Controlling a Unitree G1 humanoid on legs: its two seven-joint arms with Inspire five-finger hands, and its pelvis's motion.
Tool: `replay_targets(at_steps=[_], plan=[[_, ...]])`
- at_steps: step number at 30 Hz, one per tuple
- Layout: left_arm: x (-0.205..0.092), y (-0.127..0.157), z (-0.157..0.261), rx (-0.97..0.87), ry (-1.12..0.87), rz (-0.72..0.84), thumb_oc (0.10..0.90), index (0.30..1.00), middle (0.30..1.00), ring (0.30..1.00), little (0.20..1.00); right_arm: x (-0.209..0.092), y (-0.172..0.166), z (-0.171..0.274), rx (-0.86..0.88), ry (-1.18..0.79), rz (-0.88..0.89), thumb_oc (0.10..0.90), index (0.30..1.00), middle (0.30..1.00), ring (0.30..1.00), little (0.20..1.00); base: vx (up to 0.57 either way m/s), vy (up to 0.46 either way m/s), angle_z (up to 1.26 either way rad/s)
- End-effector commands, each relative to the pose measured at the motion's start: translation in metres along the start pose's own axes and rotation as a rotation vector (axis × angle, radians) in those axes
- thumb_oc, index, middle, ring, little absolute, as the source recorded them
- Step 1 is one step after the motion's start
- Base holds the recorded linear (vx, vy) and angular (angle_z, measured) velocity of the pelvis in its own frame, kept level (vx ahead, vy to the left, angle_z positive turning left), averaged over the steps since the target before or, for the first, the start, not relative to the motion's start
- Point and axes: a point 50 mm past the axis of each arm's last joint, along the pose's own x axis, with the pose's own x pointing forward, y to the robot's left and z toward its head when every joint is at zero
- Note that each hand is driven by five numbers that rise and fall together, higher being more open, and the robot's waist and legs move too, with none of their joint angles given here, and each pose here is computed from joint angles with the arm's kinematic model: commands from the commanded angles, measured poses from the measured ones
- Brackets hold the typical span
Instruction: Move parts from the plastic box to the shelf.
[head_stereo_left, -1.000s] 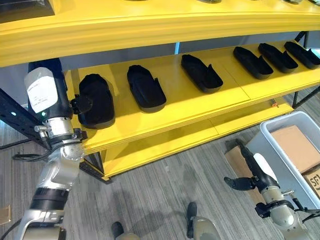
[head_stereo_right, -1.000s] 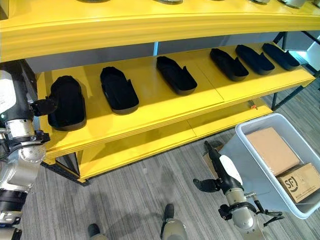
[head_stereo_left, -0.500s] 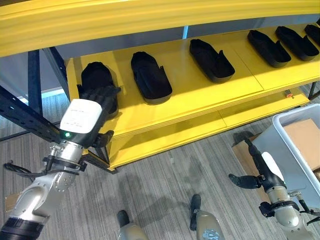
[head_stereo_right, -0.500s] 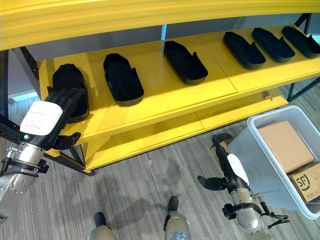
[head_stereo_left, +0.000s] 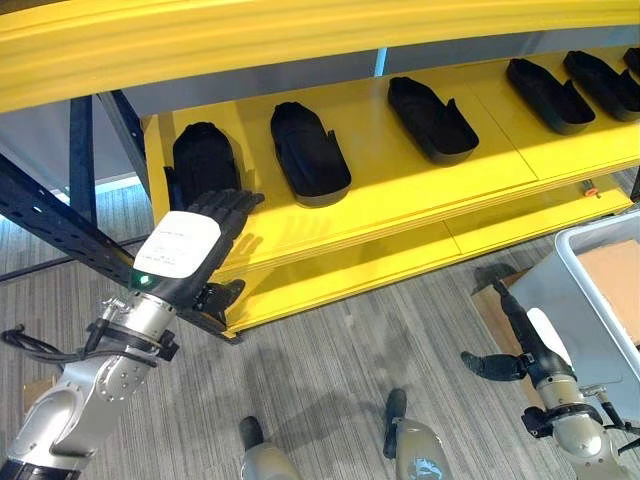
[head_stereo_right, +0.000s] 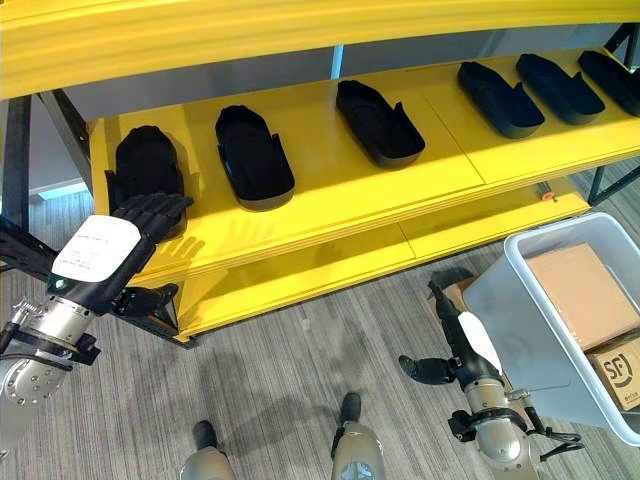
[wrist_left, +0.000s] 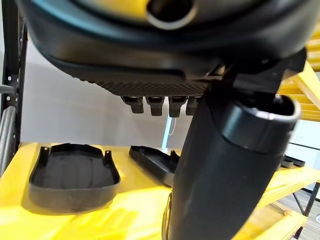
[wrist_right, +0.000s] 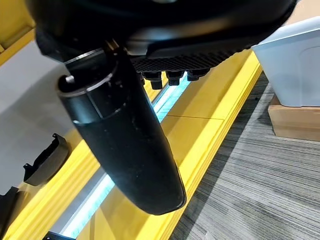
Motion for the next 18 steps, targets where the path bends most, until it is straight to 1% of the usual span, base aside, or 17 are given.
replay_targets(at_steps=[1,10,14,18], plan=[[0.006,0.015,-0.018,-0.022,0.08,0.113,0.9,1.0,1.0,1.0,1.0,0.011,-0.034,0.027,-0.002,-0.153,-0.153,0.9,1.0,1.0,1.0,1.0,0.0,0.0,0.0],[0.013,-0.019,-0.033,-0.123,0.197,0.045,0.9,1.0,1.0,1.0,1.0,0.013,-0.031,0.026,0.011,-0.142,-0.144,0.9,1.0,1.0,1.0,1.0,0.0,-0.001,-0.01],[0.018,-0.028,-0.037,-0.136,0.233,0.03,0.9,1.0,1.0,1.0,1.0,0.014,-0.03,0.024,0.01,-0.134,-0.139,0.9,1.0,1.0,1.0,1.0,0.0,0.0,0.0],[0.022,-0.031,-0.037,-0.134,0.235,0.029,0.9,1.0,1.0,1.0,1.0,0.014,-0.029,0.025,0.012,-0.133,-0.137,0.9,1.0,1.0,1.0,1.0,0.0,0.0,0.0]])
